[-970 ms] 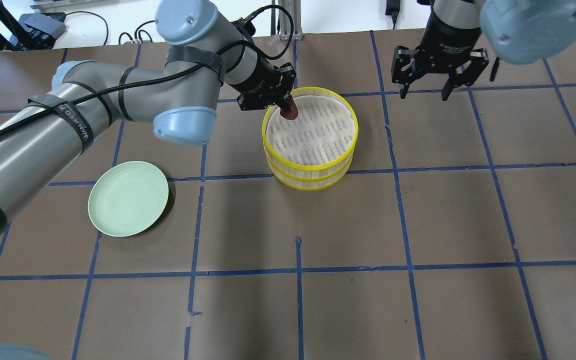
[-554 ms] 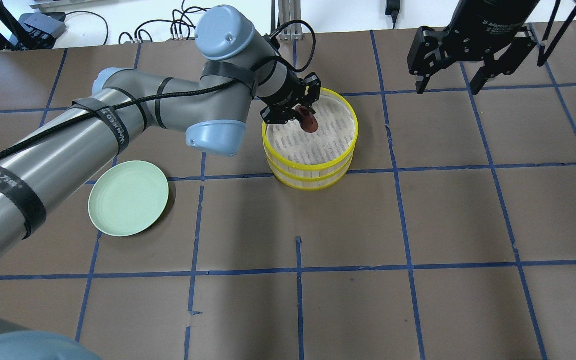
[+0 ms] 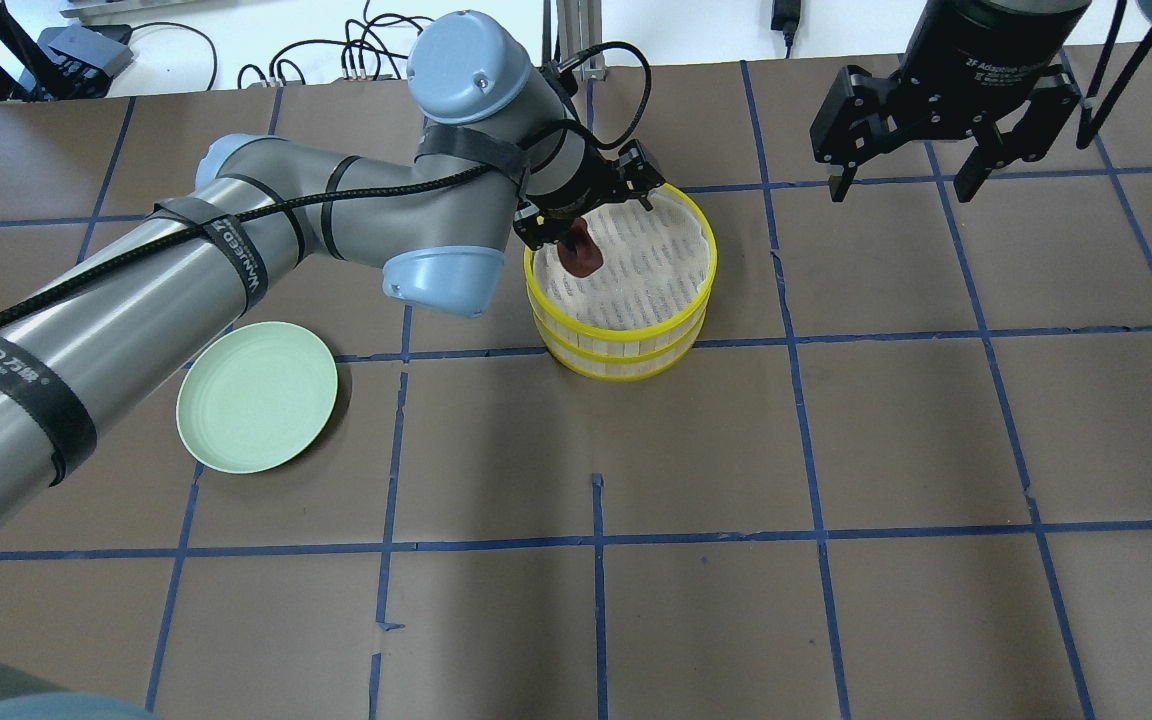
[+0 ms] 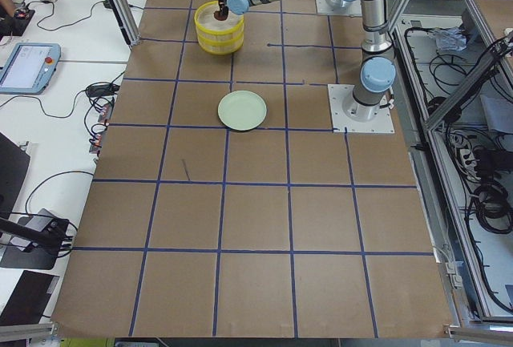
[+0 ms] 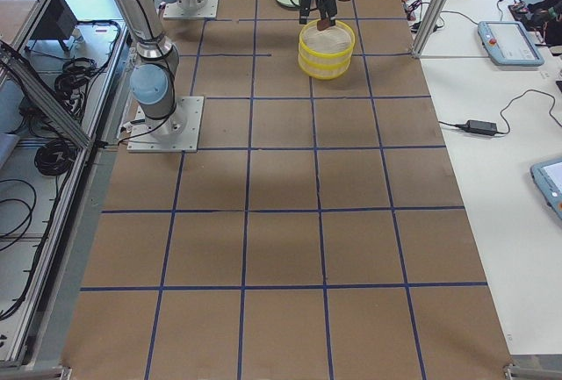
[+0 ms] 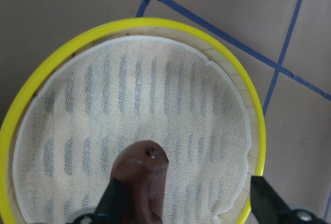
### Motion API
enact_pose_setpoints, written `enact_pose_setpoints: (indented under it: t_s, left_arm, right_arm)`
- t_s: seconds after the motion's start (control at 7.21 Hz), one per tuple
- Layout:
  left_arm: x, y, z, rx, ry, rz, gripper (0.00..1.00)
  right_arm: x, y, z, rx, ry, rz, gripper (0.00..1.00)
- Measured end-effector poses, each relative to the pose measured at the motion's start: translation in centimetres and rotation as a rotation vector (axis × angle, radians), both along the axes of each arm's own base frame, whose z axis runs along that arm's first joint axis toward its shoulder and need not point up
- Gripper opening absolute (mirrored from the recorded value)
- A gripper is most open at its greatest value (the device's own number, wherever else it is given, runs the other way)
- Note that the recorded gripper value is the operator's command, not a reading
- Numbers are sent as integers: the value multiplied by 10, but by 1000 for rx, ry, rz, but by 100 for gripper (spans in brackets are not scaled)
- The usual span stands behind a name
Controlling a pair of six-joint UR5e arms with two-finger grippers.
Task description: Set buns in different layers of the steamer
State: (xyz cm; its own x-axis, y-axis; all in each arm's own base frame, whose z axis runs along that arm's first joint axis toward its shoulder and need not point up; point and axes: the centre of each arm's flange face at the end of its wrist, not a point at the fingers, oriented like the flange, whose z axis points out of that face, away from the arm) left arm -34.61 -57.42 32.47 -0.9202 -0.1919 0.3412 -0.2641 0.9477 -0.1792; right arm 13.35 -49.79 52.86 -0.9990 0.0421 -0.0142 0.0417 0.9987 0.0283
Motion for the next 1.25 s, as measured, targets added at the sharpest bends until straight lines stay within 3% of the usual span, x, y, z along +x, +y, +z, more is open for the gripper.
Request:
enact_pose_setpoints:
  t_s: [0.42,0.55,0.83,0.97,1.25]
  left_arm:
    - [12,-1,6,-38,-69,-65,100]
    - [36,-3,19,-38,-113,-123,100]
    - [117,13,70,44,-203,-278,100]
    - [154,32,96,112,-218,-307,100]
    - [201,69,135,206,-277,-284,100]
  right_arm:
    - [0,0,-4,-7,4,-13,99]
    - [-1,-1,-4,-12,10,-20,99]
    - [-4,-1,-5,-17,37,-16,99]
    - [-5,-1,-5,-21,44,-16,99]
    - [-5,-3,-5,-29,47,-16,99]
